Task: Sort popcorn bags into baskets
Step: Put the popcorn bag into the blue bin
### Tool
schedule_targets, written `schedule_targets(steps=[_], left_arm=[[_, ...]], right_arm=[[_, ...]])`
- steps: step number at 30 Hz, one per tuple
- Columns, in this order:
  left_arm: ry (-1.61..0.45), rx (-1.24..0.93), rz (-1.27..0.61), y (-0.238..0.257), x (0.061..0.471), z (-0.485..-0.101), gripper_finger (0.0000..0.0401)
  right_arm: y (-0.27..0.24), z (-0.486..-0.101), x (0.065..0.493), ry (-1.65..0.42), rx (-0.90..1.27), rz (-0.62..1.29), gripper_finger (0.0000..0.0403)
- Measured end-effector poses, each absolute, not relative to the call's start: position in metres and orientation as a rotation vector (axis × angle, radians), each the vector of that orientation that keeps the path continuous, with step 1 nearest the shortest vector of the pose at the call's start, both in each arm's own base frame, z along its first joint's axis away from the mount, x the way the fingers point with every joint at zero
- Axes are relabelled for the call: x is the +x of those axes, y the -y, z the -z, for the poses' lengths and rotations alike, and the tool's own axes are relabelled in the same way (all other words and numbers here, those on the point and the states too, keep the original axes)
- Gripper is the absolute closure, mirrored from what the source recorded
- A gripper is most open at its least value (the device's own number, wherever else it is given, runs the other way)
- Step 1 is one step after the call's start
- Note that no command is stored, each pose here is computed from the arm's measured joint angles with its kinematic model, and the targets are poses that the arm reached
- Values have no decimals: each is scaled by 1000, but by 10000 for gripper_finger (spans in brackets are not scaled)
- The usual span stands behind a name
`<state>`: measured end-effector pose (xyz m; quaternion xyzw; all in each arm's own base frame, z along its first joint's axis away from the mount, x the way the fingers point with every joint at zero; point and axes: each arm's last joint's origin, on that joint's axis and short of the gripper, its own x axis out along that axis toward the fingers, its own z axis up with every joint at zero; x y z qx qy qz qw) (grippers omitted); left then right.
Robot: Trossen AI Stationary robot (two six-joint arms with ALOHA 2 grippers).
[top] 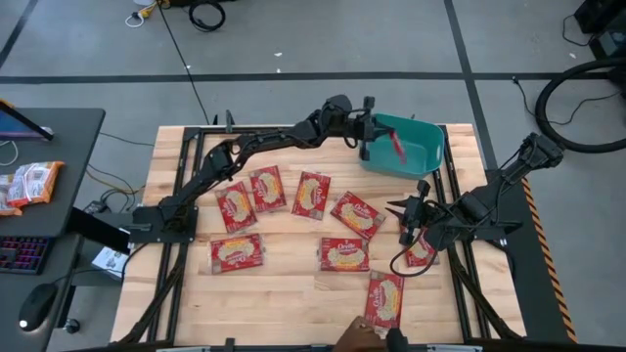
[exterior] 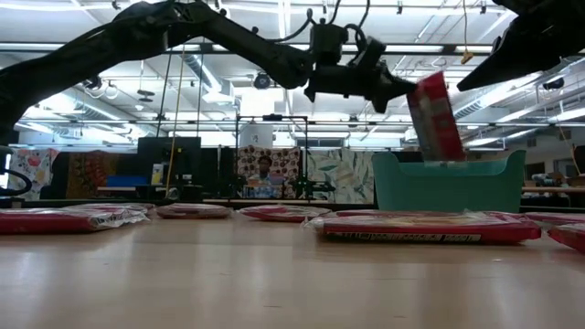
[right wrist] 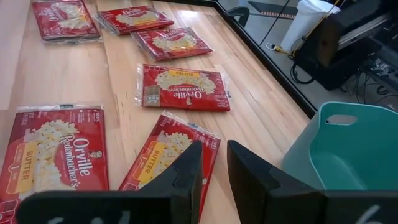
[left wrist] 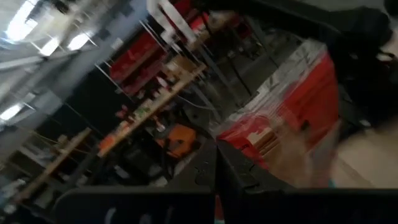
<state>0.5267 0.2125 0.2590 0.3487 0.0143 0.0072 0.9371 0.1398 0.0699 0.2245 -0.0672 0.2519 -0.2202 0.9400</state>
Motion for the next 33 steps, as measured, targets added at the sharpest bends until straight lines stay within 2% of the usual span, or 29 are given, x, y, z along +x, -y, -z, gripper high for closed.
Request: schedule_targets(steps=[13,19,27,33], left_arm=[[-34,557,155,-241,511,-253,394],[-42,524,134,-247,508,-253,392],[-86,498,118,-243,510,-249,369],[-132,383,77,-257,499,-254,371]], right_arm=[[-71,-224,141,-511,-132,447,323],[-72,-222,143,-522,-140,445,323],[-73,-222,143,-529,-138,437,323],[-73,-222,143,-534,-131,427,323]])
